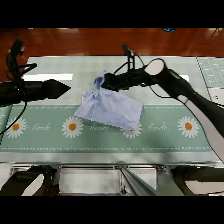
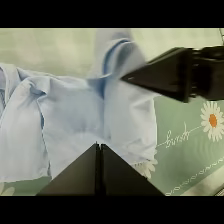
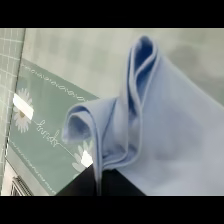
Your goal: Fold the shirts.
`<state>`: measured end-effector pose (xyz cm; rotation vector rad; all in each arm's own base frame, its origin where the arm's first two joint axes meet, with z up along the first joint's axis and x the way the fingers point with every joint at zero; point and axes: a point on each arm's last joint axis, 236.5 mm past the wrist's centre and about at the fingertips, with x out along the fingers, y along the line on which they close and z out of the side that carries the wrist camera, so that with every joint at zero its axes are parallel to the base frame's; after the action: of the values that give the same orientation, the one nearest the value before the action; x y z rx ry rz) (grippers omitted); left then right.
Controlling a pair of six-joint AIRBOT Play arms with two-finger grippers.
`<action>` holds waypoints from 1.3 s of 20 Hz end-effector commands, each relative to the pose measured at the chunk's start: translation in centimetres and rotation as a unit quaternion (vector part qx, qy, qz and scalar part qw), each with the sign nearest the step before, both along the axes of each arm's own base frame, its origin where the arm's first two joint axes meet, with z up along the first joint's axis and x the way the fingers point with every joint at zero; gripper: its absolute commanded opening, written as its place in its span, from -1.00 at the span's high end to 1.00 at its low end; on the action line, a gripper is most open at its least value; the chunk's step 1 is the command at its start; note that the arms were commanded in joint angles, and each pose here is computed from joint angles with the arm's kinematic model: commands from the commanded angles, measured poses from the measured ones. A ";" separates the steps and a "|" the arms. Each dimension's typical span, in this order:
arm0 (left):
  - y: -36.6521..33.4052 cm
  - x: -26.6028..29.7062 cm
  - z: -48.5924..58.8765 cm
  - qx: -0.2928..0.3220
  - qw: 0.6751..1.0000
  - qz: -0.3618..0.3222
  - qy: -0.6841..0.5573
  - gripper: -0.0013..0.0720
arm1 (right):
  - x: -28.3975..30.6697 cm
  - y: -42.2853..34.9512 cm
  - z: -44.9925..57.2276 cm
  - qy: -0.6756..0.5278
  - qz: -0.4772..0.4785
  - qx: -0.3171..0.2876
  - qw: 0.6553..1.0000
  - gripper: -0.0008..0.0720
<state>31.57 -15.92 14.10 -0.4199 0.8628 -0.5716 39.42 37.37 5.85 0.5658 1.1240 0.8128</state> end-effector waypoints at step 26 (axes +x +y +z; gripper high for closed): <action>4.8 0.2 -2.7 0.039 0.998 0.034 0.020 0.93 | -7.2 -29.8 -7.5 0.105 -0.290 -0.122 0.943 -0.15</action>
<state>32.11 -10.39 11.94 -0.3718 0.8849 -0.4529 33.61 6.42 2.44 0.5289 1.1987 0.1242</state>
